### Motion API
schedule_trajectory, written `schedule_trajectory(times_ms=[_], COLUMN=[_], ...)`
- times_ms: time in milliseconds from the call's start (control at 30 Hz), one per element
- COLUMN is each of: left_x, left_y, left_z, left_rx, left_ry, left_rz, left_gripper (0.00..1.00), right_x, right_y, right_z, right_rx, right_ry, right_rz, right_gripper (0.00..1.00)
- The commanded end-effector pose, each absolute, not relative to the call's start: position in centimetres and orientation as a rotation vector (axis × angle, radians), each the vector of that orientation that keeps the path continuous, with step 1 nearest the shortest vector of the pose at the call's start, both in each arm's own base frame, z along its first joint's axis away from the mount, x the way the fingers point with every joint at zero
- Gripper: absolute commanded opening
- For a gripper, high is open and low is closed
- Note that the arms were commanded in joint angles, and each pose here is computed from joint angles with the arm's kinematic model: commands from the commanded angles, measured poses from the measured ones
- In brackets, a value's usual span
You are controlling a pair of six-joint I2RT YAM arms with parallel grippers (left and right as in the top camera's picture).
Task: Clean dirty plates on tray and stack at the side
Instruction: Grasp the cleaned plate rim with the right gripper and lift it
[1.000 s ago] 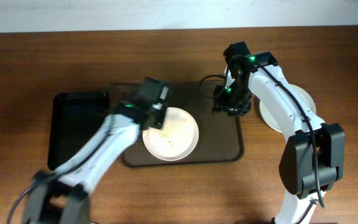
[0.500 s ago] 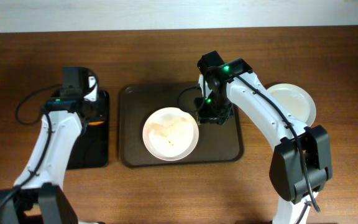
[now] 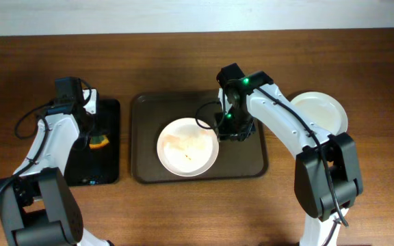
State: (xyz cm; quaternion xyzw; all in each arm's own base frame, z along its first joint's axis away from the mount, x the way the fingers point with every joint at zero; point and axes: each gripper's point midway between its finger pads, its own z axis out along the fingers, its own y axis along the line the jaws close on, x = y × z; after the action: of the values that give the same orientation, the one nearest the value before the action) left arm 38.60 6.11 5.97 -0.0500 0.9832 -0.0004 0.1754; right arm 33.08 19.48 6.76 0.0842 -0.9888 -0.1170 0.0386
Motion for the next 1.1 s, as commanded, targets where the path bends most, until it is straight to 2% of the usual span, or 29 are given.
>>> schedule_trajectory(times_ms=[0,167,233,367,567,600,633,667,700,900,1067], left_x=[40.3,39.7,39.4,38.5,38.1,38.1,38.0,38.0,37.9,37.5,37.2], left_y=[1.8,-0.8,-2.0,-4.2,-6.5,-6.8,-7.1,-7.3,-7.5,-7.6,-7.6], left_z=[8.3,8.1,8.0,7.7,7.7,7.7,7.7,7.7,7.7,7.5,7.5], left_rx=[0.049,0.13,0.167,0.24,0.326,0.335,0.346,0.355,0.36,0.365,0.364], left_ry=[2.69,2.713,2.726,2.756,2.758,2.757,2.757,2.756,2.756,2.775,2.785], left_rz=[-0.306,-0.345,-0.359,-0.379,-0.394,-0.396,-0.397,-0.399,-0.4,-0.405,-0.407], left_gripper=[0.56,0.55,0.54,0.54,0.52,0.52,0.51,0.51,0.51,0.5,0.49], right_x=[31.9,31.2,30.8,30.2,29.8,30.0,30.5,31.0,31.4,33.6,35.6], right_y=[19.2,19.1,19.3,20.4,20.3,20.4,20.7,20.9,21.0,18.8,17.5], right_z=[5.3,4.6,4.1,2.8,1.1,1.0,0.9,0.9,0.9,0.3,1.6], right_rx=[0.272,0.274,0.271,0.269,0.256,0.261,0.269,0.277,0.281,0.041,-0.009], right_ry=[-2.987,-2.96,-2.95,-2.924,-2.932,-2.943,-2.964,-2.982,-2.999,-3.122,-3.183], right_rz=[-0.34,-0.35,-0.37,-0.488,-0.502,-0.511,-0.527,-0.54,-0.545,-0.339,-0.302], right_gripper=[0.4,0.4,0.47,0.47,0.47,0.43,0.31,0.11,0.04,0.04,0.04])
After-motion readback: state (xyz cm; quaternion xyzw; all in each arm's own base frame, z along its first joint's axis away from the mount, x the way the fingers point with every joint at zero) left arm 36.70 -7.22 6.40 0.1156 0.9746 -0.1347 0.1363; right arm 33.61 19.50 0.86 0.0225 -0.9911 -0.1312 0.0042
